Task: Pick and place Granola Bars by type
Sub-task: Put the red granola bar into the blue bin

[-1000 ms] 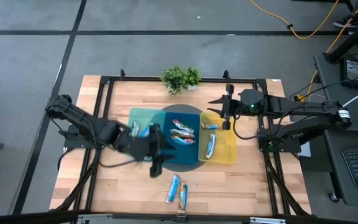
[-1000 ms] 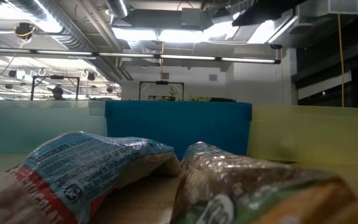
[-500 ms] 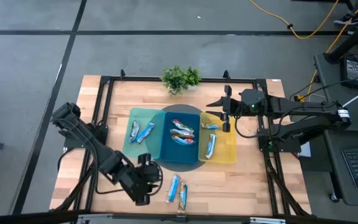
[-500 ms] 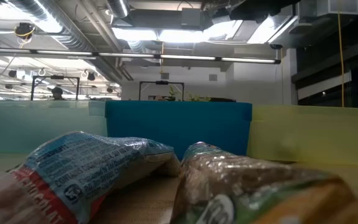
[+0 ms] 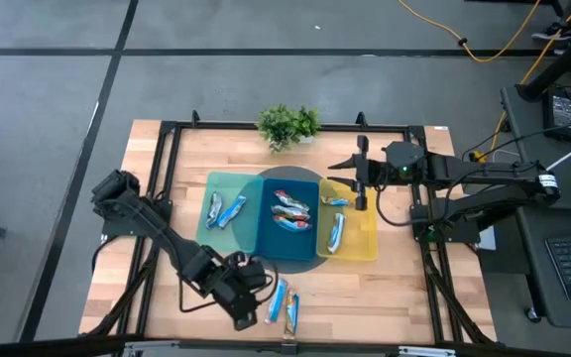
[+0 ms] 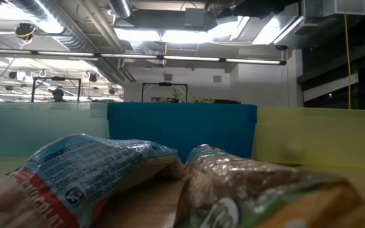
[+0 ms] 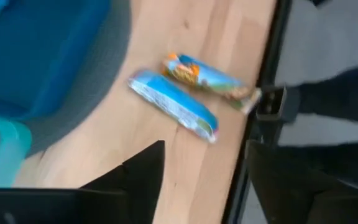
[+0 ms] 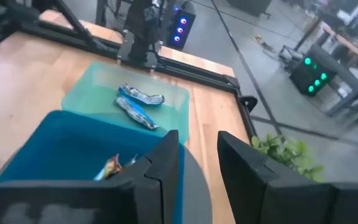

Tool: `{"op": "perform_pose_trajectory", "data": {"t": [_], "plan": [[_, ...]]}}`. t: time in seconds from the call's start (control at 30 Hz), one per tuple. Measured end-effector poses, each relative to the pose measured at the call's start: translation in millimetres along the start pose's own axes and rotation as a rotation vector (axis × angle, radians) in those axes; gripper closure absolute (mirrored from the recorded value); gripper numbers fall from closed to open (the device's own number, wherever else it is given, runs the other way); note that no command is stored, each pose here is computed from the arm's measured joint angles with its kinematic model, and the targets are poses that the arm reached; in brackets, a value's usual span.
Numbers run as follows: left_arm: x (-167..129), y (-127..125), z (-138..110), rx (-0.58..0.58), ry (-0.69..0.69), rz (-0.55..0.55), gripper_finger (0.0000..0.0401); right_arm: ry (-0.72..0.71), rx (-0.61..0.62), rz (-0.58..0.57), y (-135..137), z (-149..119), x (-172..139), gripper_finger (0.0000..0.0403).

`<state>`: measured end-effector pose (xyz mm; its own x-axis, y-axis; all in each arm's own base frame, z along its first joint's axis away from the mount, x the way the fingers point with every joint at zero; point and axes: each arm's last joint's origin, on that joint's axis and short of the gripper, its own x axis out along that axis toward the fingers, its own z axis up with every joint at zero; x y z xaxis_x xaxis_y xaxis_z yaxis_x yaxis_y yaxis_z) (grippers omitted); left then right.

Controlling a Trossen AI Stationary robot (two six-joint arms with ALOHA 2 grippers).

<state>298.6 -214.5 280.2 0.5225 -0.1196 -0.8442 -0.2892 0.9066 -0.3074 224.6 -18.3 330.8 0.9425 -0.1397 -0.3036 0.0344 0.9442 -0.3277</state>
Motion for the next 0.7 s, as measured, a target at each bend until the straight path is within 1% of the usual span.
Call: {"op": "perform_pose_trajectory", "data": {"t": [0.1,0.2,0.3,0.37,0.5,0.6,0.7], "plan": [[7.8,4.6,6.1,-0.051,-0.035,0.045,0.0159,-0.005,-0.038,0.024,0.8,-0.1,0.0,0.0288],[29.4,5.7,7.3,-0.107,-0.018,0.072,0.0135,-0.002,-0.108,0.033,1.2,-0.6,0.0,0.0288],[56.9,0.8,7.6,-0.165,0.01,0.031,0.0116,-0.002,-0.184,0.034,1.2,-0.8,0.0,0.0288],[76.2,-5.2,7.7,-0.205,0.004,-0.02,0.0104,-0.003,-0.229,0.034,1.2,-0.8,0.0,0.0288],[111.0,-11.9,4.4,-0.264,0.014,-0.087,0.0087,-0.009,-0.283,0.048,1.6,-0.9,0.0,0.0288],[128.1,-11.1,-1.2,-0.294,0.047,-0.082,0.0082,-0.01,-0.302,0.05,1.6,-0.9,0.0,0.0288],[133.5,-8.1,-5.6,-0.317,0.083,-0.052,0.0081,-0.012,-0.302,0.053,1.7,-0.8,0.0,0.0288]]}}
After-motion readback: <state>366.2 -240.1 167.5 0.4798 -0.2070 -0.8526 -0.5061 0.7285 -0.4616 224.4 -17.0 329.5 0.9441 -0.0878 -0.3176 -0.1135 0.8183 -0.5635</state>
